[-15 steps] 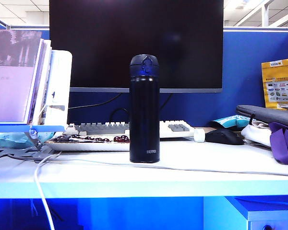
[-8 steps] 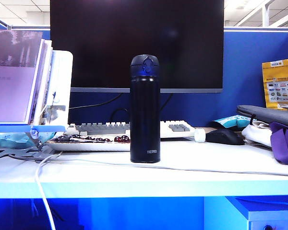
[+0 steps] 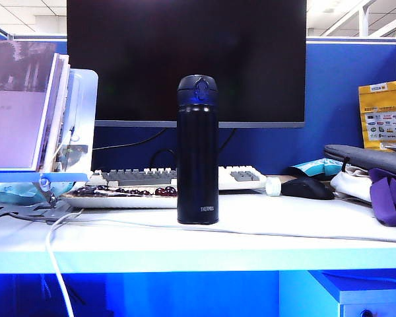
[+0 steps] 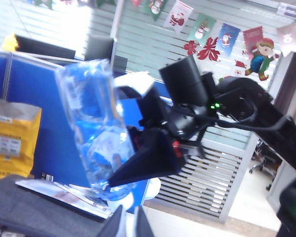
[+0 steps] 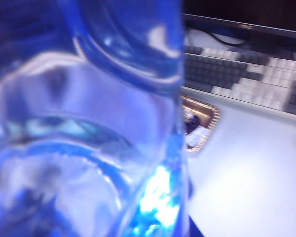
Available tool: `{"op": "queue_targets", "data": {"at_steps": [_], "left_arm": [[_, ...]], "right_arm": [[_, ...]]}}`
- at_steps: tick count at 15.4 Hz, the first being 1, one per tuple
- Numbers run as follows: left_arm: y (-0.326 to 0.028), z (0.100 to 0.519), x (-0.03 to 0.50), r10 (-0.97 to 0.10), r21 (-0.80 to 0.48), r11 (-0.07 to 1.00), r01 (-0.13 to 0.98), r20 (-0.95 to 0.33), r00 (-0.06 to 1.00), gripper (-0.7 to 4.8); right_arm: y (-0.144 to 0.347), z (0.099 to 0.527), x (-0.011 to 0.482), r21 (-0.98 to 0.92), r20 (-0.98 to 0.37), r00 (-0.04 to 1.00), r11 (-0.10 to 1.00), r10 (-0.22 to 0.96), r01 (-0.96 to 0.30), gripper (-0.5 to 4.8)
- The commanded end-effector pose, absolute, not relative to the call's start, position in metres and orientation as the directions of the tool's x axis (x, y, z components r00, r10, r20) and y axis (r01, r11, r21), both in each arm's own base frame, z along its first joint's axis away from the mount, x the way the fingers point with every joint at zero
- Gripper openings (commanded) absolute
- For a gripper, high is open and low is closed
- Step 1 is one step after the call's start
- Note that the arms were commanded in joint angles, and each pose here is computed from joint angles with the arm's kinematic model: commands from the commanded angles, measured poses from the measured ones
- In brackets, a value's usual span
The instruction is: Pick up the mineral water bottle and place it vertically to the right of the black thermos cup.
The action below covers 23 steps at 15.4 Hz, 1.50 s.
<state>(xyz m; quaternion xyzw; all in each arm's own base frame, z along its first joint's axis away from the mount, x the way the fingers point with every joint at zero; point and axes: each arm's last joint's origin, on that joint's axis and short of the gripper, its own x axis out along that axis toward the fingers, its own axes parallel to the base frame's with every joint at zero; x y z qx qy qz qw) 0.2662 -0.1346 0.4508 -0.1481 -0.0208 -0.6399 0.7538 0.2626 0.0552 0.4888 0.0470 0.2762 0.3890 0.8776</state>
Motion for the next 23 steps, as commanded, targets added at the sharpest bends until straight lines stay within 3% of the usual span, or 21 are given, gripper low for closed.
{"op": "queue_targets", "data": {"at_steps": [1, 5, 7, 8, 9, 12, 17, 23], "left_arm": [[-0.136, 0.455, 0.263, -0.952, -0.199, 0.152, 0.968, 0.236, 0.198, 0.40], [-0.134, 0.462, 0.263, -0.907, -0.187, 0.229, 0.955, 0.315, 0.279, 0.40], [-0.134, 0.469, 0.260, -0.871, -0.154, 0.254, 0.955, 0.393, 0.295, 0.92], [-0.137, 0.469, 0.259, -0.870, -0.185, 0.236, 0.954, 0.397, 0.292, 3.21], [-0.137, 0.469, 0.259, -0.873, -0.209, 0.218, 0.953, 0.395, 0.286, 4.71], [-0.148, 0.467, 0.257, -0.872, -0.267, 0.182, 0.946, 0.401, 0.282, 4.79], [-0.161, 0.482, 0.253, -0.881, -0.260, 0.113, 0.959, 0.420, 0.217, 4.79], [-0.172, 0.478, 0.250, -0.918, -0.298, 0.052, 0.953, 0.361, 0.163, 4.79]], "right_arm": [[0.058, 0.502, 0.255, 0.296, -0.338, 0.481, 0.577, 0.809, -0.762, 2.10], [0.059, 0.503, 0.253, 0.327, -0.299, 0.406, 0.492, 0.864, -0.807, 2.10], [0.061, 0.504, 0.252, 0.338, -0.272, 0.360, 0.439, 0.892, -0.832, 2.10], [0.069, 0.505, 0.250, 0.333, -0.261, 0.326, 0.402, 0.909, -0.853, 2.10], [0.071, 0.505, 0.250, 0.330, -0.260, 0.318, 0.393, 0.912, -0.858, 2.10], [0.086, 0.505, 0.247, 0.330, -0.260, 0.264, 0.342, 0.929, -0.880, 2.10], [0.115, 0.502, 0.240, 0.341, -0.265, 0.152, 0.240, 0.952, -0.909, 2.10], [0.137, 0.499, 0.234, 0.349, -0.269, 0.067, 0.163, 0.961, -0.923, 2.10]]}}
